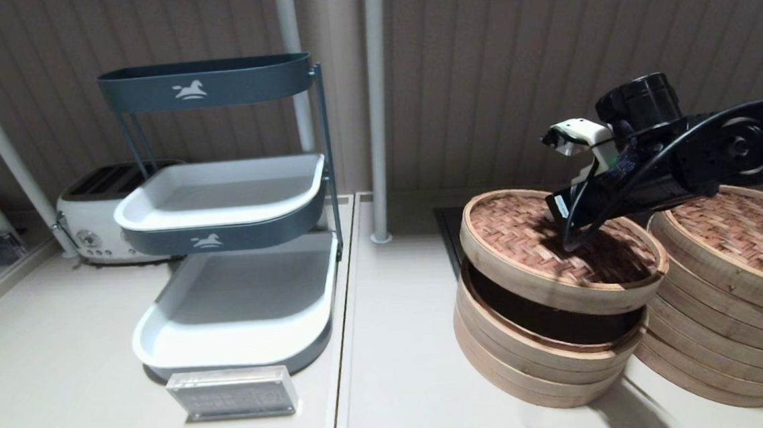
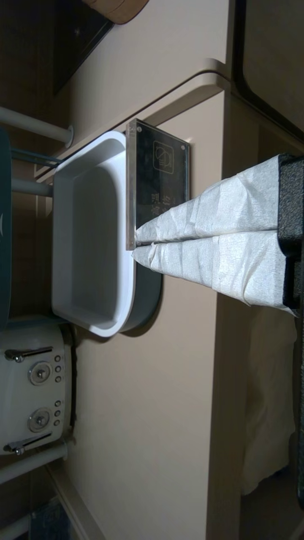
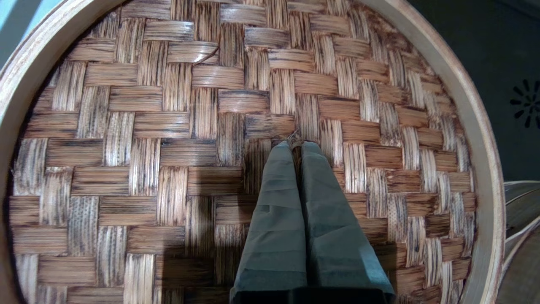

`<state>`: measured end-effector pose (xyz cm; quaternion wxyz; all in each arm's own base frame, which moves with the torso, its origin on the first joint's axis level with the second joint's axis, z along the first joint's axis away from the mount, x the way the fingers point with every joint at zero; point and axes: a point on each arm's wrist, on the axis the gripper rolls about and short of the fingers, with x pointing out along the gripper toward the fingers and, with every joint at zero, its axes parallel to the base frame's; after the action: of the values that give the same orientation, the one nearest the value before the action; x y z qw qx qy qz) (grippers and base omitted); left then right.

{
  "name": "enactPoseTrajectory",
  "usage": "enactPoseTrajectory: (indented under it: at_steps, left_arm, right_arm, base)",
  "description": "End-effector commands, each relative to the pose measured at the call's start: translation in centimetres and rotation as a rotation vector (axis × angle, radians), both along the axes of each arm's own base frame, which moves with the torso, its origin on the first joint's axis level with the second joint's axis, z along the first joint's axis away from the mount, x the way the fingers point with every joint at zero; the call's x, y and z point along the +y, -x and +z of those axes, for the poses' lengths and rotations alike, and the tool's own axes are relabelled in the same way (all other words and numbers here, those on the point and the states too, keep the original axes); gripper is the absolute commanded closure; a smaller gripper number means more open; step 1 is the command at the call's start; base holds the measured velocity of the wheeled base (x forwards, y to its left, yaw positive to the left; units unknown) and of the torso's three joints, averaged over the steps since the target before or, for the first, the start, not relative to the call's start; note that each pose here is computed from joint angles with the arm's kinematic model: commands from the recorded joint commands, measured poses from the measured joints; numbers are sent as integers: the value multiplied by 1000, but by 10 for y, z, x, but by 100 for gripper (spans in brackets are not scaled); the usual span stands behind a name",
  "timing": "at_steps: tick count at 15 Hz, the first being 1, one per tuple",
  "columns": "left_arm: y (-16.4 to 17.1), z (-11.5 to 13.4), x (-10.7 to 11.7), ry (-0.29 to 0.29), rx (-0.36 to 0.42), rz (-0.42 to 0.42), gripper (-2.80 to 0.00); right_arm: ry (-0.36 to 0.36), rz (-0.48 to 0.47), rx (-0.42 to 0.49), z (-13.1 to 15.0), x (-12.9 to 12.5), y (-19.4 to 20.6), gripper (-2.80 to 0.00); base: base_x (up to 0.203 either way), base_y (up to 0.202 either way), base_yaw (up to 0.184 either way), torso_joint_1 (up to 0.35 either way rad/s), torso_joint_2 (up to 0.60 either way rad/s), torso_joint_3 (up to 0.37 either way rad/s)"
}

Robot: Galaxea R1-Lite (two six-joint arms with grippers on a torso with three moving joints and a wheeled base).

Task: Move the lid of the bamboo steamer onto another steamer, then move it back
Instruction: Put the steamer

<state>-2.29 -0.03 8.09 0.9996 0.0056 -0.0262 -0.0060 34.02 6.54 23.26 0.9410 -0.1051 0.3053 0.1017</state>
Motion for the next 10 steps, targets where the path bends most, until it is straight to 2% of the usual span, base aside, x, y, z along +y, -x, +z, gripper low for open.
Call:
enactPoseTrajectory:
  at_steps: [1, 10]
  left_arm:
    - [-2, -8, 0, 0, 25, 0, 0]
    - [-2, -8, 0, 0, 25, 0, 0]
  right_arm:
    - [7, 0, 25, -8, 0, -1, 0]
    - [14, -1, 46, -24, 1, 0, 0]
  base:
    - [0, 0, 0, 0, 0, 0]
    - [0, 0, 0, 0, 0, 0]
